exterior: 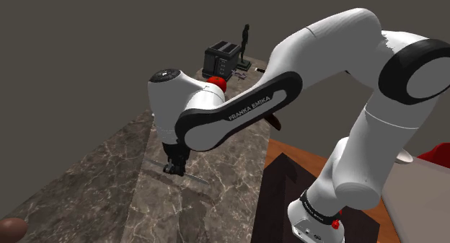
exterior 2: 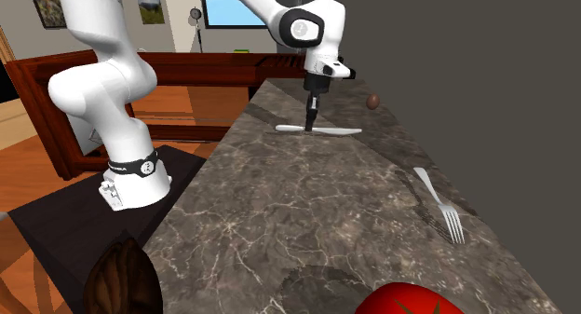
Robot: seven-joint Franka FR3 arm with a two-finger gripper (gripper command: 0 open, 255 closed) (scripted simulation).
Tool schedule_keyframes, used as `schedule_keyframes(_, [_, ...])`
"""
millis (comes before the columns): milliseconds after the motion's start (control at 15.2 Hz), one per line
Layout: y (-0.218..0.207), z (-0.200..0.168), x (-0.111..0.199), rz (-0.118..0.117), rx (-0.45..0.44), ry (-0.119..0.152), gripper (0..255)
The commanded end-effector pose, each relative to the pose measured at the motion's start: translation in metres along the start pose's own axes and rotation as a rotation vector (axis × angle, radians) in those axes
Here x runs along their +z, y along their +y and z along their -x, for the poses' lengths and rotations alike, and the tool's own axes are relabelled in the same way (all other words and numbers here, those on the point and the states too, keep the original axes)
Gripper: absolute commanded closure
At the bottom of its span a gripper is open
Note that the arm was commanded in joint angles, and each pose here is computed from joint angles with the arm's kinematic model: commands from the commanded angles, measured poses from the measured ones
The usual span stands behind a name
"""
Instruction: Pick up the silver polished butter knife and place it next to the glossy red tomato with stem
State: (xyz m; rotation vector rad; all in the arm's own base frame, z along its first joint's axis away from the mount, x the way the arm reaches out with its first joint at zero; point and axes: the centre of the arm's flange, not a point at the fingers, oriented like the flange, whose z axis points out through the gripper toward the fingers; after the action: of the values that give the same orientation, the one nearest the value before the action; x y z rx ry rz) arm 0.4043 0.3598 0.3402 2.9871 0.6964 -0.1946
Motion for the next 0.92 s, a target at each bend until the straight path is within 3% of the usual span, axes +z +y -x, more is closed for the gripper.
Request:
schedule_keyframes(0, [0.001, 0.002, -0.011, 0.0, 0.0, 0.0, 255])
schedule_keyframes(858, [0.004, 0.011, -0.079, 0.0, 0.0, 0.0, 255])
